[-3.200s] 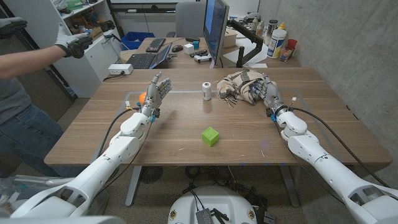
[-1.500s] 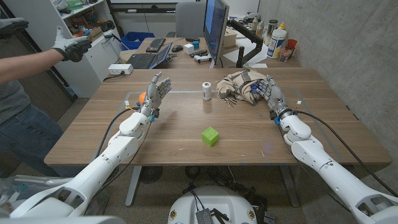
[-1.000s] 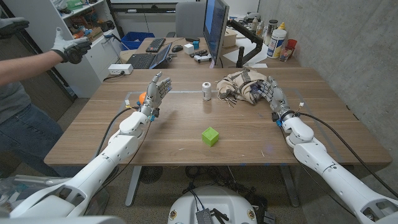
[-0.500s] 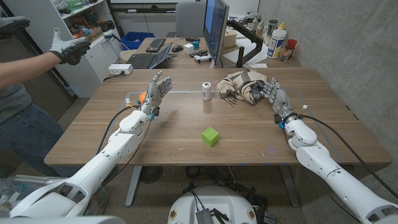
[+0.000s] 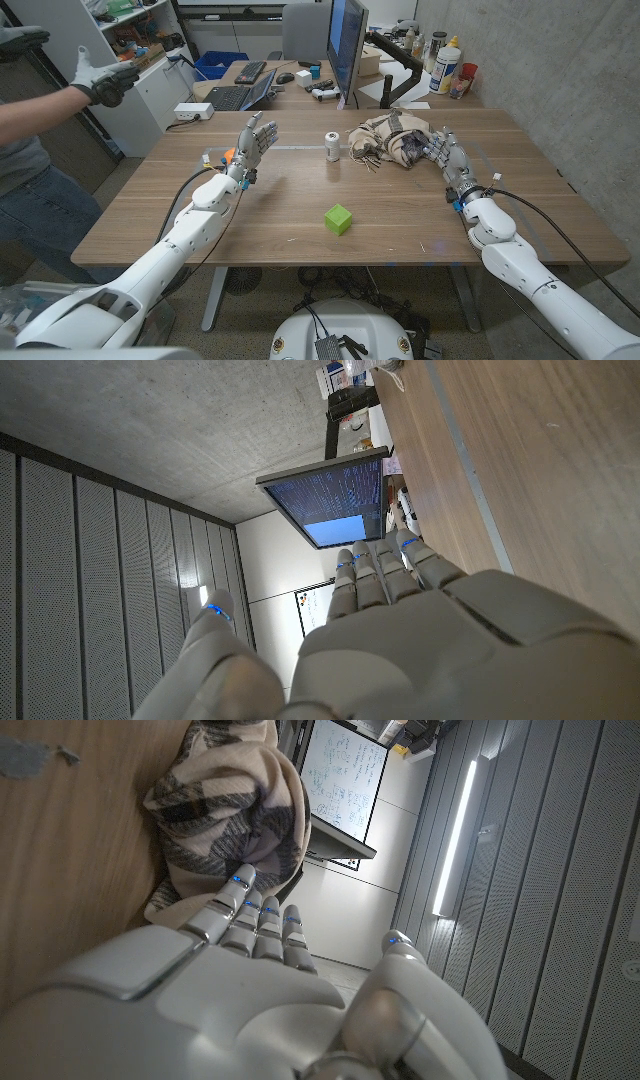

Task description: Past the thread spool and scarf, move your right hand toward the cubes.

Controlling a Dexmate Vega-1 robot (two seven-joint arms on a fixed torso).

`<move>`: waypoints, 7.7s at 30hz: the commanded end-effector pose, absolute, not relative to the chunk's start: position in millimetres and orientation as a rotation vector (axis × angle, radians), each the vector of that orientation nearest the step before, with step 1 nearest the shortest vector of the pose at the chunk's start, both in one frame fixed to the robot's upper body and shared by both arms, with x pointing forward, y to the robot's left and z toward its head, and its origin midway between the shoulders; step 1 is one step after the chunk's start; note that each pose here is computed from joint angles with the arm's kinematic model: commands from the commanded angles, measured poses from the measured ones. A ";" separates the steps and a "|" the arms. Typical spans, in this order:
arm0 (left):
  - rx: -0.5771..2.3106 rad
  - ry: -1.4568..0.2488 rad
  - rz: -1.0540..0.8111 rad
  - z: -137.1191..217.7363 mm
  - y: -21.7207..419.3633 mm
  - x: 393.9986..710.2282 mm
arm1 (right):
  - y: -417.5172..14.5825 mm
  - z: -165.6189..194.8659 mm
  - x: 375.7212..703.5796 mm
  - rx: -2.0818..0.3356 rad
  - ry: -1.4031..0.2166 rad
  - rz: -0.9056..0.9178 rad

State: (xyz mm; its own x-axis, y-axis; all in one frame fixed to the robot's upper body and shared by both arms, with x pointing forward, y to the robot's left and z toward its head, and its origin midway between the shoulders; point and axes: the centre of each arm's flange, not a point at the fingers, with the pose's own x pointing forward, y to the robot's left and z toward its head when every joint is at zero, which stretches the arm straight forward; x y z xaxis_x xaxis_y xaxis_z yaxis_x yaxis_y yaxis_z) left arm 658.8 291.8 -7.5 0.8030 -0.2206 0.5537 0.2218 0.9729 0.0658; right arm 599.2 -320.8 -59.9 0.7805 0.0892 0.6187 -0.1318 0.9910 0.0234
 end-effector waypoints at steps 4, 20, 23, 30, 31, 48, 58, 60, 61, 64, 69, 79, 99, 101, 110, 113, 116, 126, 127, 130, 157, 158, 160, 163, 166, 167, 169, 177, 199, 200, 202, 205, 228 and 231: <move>0.006 -0.586 -0.252 -6.1 292.4 661.9 | -317.3 -70.3 581.5 0.061 -0.688 0.118; 0.026 -0.572 -0.261 -4.9 292.4 660.9 | -305.7 -83.1 554.1 0.062 -0.777 0.125; 0.034 -0.572 -0.265 -3.2 290.8 660.6 | -303.8 -83.6 550.3 0.061 -0.789 0.133; 0.046 -0.574 -0.269 0.6 289.2 658.9 | -297.8 -83.2 543.7 0.054 -0.808 0.158; 0.048 -0.574 -0.268 1.3 289.2 658.6 | -296.7 -82.9 542.7 0.053 -0.811 0.163; 0.069 -0.574 -0.268 7.5 286.1 657.8 | -279.0 -86.8 525.3 0.047 -0.905 0.175; 0.078 -0.588 -0.275 14.2 282.3 656.7 | -267.3 -85.3 513.7 0.008 -0.965 0.197; 0.080 -0.588 -0.275 14.7 282.4 656.2 | -266.4 -84.8 512.7 0.002 -0.969 0.196; 0.080 -0.589 -0.274 14.9 282.6 655.7 | -265.4 -84.5 511.7 -0.004 -0.974 0.199; 0.082 -0.592 -0.272 14.9 282.9 653.8 | -262.4 -83.6 509.0 -0.027 -0.987 0.202; 0.080 -0.595 -0.271 12.6 282.6 652.1 | -256.8 -83.6 505.5 -0.040 -1.018 0.201; 0.090 -0.588 -0.276 11.7 282.4 650.9 | -250.2 -83.3 495.8 -0.076 -1.075 0.204; 0.130 -0.586 -0.289 16.7 282.0 643.8 | -228.1 -69.5 472.4 -0.278 -1.206 0.207; 0.133 -0.588 -0.287 18.3 282.4 643.0 | -226.4 -69.4 471.5 -0.280 -1.216 0.208; 0.137 -0.599 -0.287 22.6 283.1 641.0 | -219.1 -66.8 465.5 -0.326 -1.260 0.210; 0.136 -0.604 -0.289 23.6 282.1 641.0 | -217.0 -67.2 464.0 -0.344 -1.273 0.212; 0.134 -0.605 -0.289 24.0 281.7 641.5 | -215.7 -67.9 463.5 -0.348 -1.290 0.218; 0.133 -0.614 -0.286 24.8 283.2 641.4 | -210.8 -67.5 462.5 -0.391 -1.323 0.220; 0.132 -0.616 -0.285 25.0 283.5 641.1 | -209.8 -67.4 462.1 -0.399 -1.328 0.220; 0.133 -0.618 -0.284 25.6 284.5 640.2 | -206.6 -66.6 460.5 -0.431 -1.342 0.223; 0.139 -0.614 -0.285 24.5 285.1 636.6 | -186.2 -58.5 448.0 -0.701 -1.487 0.258; 0.140 -0.615 -0.286 24.6 285.3 636.3 | -185.3 -57.9 447.3 -0.715 -1.492 0.258; 0.140 -0.617 -0.287 24.7 285.5 635.6 | -183.7 -56.9 445.9 -0.738 -1.499 0.258; 0.141 -0.616 -0.288 24.7 285.8 635.0 | -180.9 -55.6 443.6 -0.774 -1.513 0.257; 0.138 -0.617 -0.290 24.3 285.9 634.7 | -178.5 -54.7 441.9 -0.799 -1.520 0.262; 0.136 -0.616 -0.290 23.9 285.9 634.7 | -177.9 -54.8 441.6 -0.806 -1.523 0.262; 0.135 -0.615 -0.291 23.1 285.8 634.8 | -176.7 -54.8 441.1 -0.818 -1.524 0.265; 0.126 -0.619 -0.302 20.9 285.2 634.3 | -169.7 -55.6 438.9 -0.876 -1.538 0.261; 0.129 -0.625 -0.302 21.8 291.0 628.0 | -150.2 -60.9 443.7 -1.017 -1.524 0.259; 0.129 -0.625 -0.302 21.5 291.3 627.6 | -149.3 -61.1 443.8 -1.022 -1.525 0.260; 0.128 -0.624 -0.301 20.4 292.2 626.9 | -147.5 -61.7 443.9 -1.034 -1.525 0.264; 0.125 -0.619 -0.302 18.4 293.6 626.0 | -145.3 -63.1 444.2 -1.053 -1.524 0.266; 0.134 -0.608 -0.312 10.1 306.1 616.8 | -131.2 -77.2 449.2 -1.143 -1.455 0.287; 0.135 -0.609 -0.312 10.5 306.9 616.3 | -129.1 -78.3 451.1 -1.157 -1.445 0.283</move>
State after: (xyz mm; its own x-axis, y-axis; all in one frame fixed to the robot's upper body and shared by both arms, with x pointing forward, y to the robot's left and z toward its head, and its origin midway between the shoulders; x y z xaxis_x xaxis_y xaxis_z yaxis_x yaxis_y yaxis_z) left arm 619.7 302.2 11.4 0.7771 -0.3239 0.5396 0.2467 0.9456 0.2121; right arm 447.1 -136.7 -72.7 0.1619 0.7493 0.6422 0.4692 0.5140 -0.7180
